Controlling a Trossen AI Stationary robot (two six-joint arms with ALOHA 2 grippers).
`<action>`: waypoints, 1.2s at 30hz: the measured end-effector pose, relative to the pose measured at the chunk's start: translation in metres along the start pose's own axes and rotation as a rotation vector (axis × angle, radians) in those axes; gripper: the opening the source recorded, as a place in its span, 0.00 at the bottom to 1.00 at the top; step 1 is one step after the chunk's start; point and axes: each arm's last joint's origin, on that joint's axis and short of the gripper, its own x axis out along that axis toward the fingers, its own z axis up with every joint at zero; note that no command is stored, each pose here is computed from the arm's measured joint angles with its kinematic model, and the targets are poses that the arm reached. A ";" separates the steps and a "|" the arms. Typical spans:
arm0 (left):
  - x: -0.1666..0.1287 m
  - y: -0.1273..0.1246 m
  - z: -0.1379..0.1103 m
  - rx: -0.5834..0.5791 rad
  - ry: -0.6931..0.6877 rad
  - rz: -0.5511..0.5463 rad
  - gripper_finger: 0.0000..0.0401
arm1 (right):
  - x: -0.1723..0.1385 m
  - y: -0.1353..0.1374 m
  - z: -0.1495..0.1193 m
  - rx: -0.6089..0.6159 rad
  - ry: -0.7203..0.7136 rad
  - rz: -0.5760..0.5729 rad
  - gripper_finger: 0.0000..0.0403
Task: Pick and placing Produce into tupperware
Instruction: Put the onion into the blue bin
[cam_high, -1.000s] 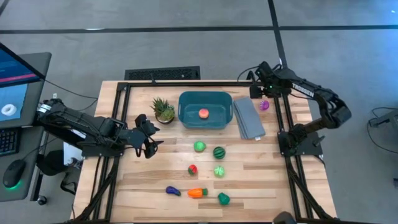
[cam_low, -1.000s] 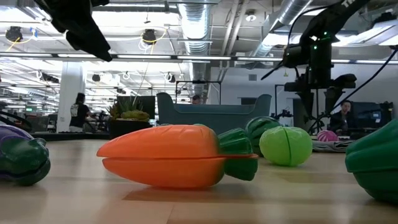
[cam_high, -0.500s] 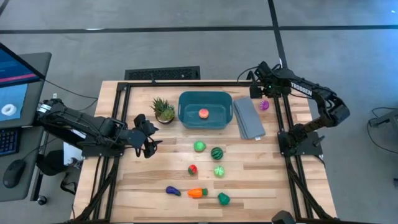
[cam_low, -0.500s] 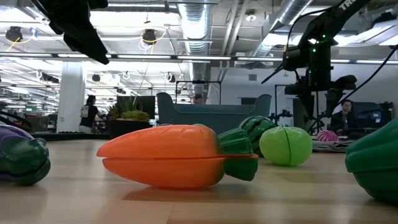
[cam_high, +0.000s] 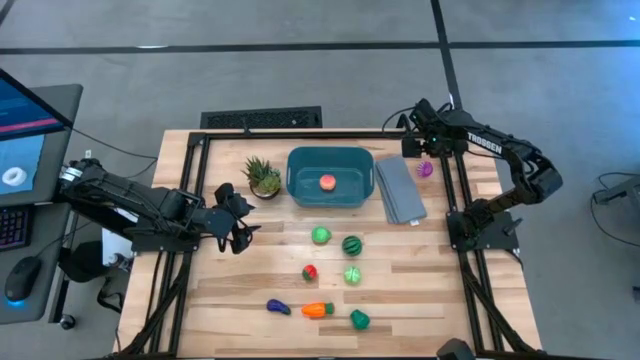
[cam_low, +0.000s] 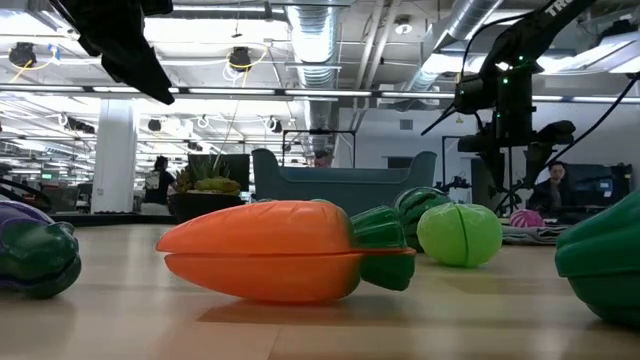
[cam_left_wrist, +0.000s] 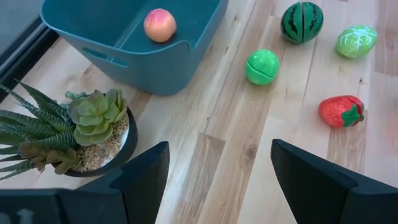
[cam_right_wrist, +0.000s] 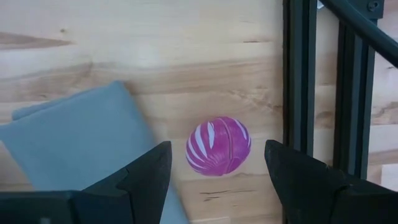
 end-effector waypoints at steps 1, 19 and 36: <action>0.000 0.000 0.000 0.000 0.000 0.000 0.68 | 0.000 0.000 0.000 0.000 0.005 0.001 0.70; 0.000 0.001 -0.001 0.007 0.008 0.012 0.68 | 0.015 0.003 -0.015 -0.047 0.045 -0.003 0.70; 0.000 0.001 -0.002 0.008 0.024 0.001 0.68 | 0.022 0.003 -0.017 -0.074 0.019 -0.022 0.89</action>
